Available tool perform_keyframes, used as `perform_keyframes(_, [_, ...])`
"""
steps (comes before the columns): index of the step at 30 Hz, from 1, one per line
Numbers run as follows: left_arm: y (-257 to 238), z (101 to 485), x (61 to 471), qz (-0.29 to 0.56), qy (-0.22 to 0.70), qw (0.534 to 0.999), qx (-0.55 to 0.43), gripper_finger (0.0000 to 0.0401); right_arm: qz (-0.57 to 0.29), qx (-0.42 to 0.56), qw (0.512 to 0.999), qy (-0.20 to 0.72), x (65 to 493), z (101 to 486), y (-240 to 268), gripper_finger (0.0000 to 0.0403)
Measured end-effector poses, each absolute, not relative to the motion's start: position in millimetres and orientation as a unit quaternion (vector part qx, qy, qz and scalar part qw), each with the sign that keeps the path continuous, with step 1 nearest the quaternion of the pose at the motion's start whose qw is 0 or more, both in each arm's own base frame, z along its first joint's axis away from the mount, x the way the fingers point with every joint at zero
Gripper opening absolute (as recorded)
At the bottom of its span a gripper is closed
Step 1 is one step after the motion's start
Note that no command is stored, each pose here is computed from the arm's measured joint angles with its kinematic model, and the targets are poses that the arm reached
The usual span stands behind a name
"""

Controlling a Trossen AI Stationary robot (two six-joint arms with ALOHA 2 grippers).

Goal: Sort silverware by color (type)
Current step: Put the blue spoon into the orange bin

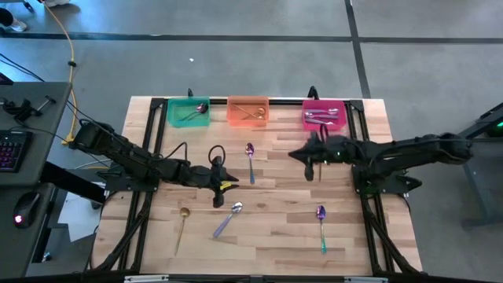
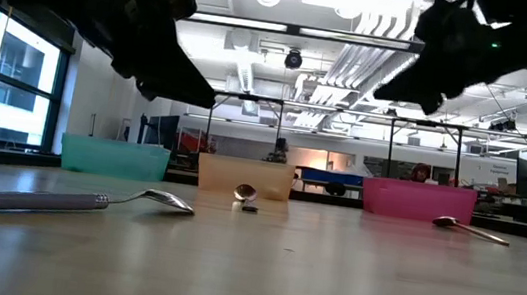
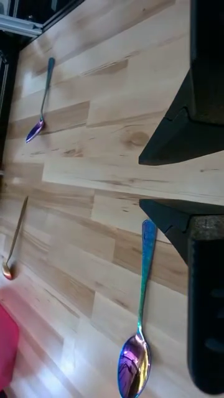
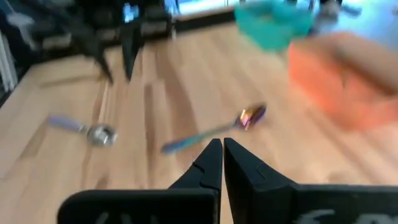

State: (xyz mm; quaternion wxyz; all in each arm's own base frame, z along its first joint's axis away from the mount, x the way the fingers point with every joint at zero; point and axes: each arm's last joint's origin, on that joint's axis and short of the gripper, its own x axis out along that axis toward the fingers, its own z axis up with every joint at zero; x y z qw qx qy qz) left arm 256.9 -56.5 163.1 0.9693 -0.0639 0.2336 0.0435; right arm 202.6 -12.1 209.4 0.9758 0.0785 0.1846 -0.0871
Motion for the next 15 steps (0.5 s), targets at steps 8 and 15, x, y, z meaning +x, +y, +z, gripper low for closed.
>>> perform_keyframes(8, [-59.4, 163.1, 256.2, 0.045, 0.233, 0.967, -0.09, 0.009, -0.057, 0.143, 0.953, 0.261, 192.2, 195.4, 32.9, 0.0028])
perform_keyframes(15, [-62.6, 163.1, 255.5, 0.039, 0.233, 0.967, -0.091, 0.009, -0.012, 0.2, 0.925, 0.323, 176.9, 186.8, 66.6, 0.0096])
